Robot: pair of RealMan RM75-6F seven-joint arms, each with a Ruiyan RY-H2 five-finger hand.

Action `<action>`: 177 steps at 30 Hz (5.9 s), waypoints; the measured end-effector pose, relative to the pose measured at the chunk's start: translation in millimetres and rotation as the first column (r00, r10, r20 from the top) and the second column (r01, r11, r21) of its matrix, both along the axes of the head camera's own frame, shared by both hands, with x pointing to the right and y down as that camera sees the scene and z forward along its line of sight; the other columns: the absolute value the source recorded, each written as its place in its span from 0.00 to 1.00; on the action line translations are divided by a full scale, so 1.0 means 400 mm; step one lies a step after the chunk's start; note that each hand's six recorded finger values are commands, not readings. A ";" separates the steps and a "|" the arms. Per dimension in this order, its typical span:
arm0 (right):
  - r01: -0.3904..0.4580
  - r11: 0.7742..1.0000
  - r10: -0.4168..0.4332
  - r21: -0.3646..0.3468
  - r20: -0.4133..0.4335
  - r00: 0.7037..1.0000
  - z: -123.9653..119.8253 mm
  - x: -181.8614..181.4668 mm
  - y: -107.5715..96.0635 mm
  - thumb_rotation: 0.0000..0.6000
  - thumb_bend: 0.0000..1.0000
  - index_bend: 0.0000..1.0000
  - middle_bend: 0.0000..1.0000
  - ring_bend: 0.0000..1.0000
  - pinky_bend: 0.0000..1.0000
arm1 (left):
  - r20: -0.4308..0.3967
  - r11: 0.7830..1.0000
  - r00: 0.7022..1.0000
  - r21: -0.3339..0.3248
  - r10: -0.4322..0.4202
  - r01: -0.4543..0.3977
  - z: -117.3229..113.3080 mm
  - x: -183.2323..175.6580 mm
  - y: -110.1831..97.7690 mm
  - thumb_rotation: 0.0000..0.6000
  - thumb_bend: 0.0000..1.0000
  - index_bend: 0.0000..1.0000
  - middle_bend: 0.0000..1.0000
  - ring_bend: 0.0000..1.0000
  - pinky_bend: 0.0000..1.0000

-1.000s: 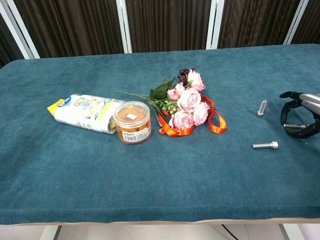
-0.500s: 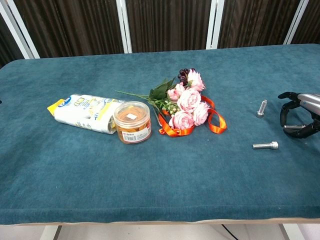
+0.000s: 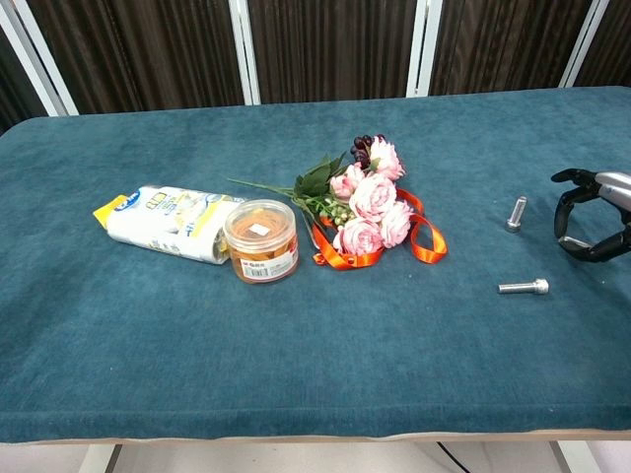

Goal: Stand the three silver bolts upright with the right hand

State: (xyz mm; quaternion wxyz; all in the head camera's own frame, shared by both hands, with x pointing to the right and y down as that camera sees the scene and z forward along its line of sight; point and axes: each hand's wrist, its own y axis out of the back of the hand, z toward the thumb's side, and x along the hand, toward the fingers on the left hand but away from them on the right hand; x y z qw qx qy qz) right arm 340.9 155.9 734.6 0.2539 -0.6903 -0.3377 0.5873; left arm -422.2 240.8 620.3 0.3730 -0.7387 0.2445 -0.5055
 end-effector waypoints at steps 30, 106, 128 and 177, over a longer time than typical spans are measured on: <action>-0.044 0.998 0.044 0.033 0.013 0.999 -0.048 0.094 0.001 1.00 0.36 0.51 0.03 0.00 0.00 | 0.010 1.000 1.000 -0.007 0.014 -0.014 0.008 0.015 0.002 1.00 0.37 0.00 0.00 0.00 0.00; 0.369 0.930 -0.363 0.006 -0.154 0.919 -0.025 -0.236 0.137 1.00 0.35 0.53 0.03 0.00 0.00 | -0.014 1.000 1.000 0.005 -0.008 0.008 -0.008 -0.006 0.004 1.00 0.37 0.00 0.00 0.00 0.00; 0.315 0.948 -0.311 0.048 -0.065 0.948 -0.049 -0.223 0.126 1.00 0.36 0.56 0.03 0.00 0.00 | -0.015 1.000 1.000 0.002 -0.011 0.011 -0.007 -0.008 0.004 1.00 0.37 0.00 0.00 0.00 0.00; 0.219 0.968 -0.216 0.119 -0.039 0.976 -0.145 -0.087 0.110 1.00 0.36 0.34 0.03 0.00 0.00 | -0.004 1.000 1.000 0.010 -0.006 0.006 -0.011 0.003 0.006 1.00 0.37 0.00 0.00 0.00 0.00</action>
